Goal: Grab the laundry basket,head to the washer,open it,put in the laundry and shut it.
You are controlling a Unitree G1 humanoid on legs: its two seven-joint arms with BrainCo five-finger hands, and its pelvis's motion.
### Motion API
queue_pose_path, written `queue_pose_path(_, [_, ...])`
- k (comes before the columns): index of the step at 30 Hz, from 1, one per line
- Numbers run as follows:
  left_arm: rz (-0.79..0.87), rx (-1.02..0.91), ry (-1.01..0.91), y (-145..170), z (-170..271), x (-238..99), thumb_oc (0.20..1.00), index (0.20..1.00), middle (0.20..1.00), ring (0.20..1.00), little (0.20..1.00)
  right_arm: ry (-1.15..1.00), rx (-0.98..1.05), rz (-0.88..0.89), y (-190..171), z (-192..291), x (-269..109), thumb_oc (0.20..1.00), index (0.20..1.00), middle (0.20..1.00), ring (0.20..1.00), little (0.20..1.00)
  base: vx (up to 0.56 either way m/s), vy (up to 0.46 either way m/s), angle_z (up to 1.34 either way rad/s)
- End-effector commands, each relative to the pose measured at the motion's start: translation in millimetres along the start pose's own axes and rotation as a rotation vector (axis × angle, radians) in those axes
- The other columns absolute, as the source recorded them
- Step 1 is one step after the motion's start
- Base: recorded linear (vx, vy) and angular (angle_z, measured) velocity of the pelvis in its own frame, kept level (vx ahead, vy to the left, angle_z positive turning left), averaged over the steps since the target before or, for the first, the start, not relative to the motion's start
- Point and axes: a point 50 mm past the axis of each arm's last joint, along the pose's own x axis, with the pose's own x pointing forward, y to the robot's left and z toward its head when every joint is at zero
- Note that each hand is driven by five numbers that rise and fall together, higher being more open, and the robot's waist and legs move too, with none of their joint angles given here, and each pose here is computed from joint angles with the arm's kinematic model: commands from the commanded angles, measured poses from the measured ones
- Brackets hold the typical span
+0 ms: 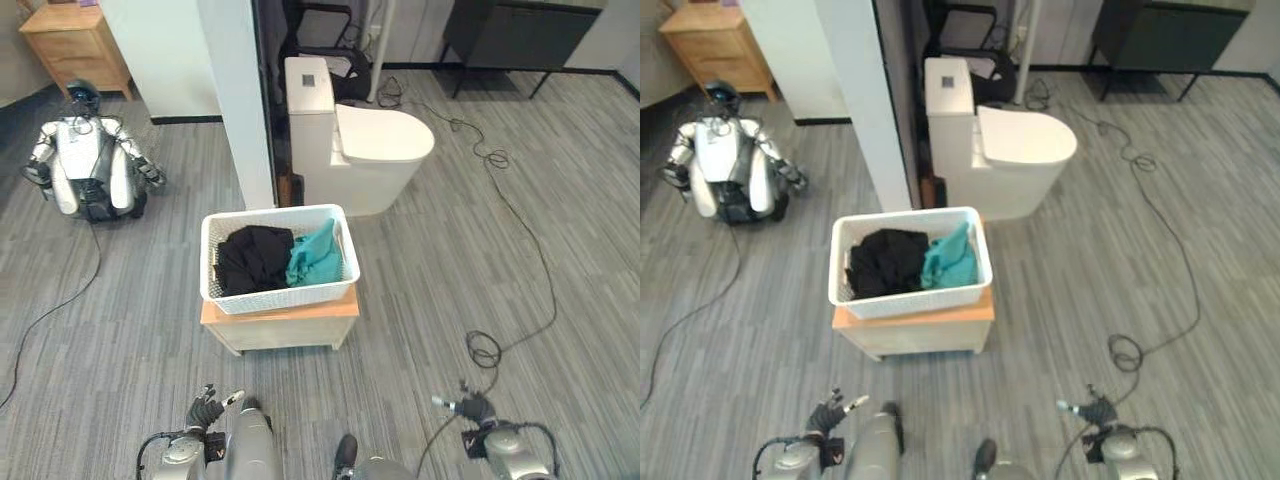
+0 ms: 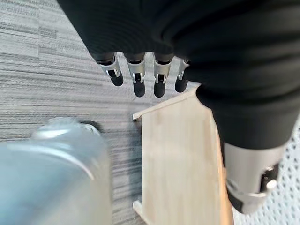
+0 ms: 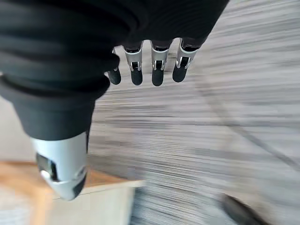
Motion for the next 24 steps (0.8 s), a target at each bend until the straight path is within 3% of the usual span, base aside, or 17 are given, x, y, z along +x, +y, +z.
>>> queue_pose_path(1, [0.039, 0.012, -0.105, 8.6, 20.7, 1.4, 1.000, 1.000, 1.000, 1.000, 1.000, -0.097, -0.032, -0.095, -21.3, 22.4, 3.7, 1.000, 1.000, 1.000, 1.000, 1.000, 0.19, 0.090, 0.13])
queue_pose_path(13, [0.169, 0.027, -0.287, 40.2, 59.5, -8.4, 1.000, 1.000, 1.000, 1.000, 1.000, -0.223, 0.157, -0.109, -3.0, 68.3, 9.9, 1.000, 1.000, 1.000, 1.000, 1.000, 0.20, 0.218, -0.07])
queue_pose_path(19, [0.310, 0.090, -0.520, 70.1, 112.0, -29.6, 1.000, 1.000, 1.000, 1.000, 1.000, -0.231, 0.236, -0.194, -27.2, 71.4, 8.3, 1.000, 1.000, 1.000, 1.000, 1.000, 0.09, 0.010, -0.07])
queue_pose_path(24, [0.297, 0.232, -0.589, 73.0, 149.0, -31.9, 1.000, 1.000, 1.000, 1.000, 1.000, -0.223, 0.185, -0.219, -50.6, 77.0, 8.7, 1.000, 1.000, 1.000, 1.000, 1.000, 0.06, -0.015, 0.16])
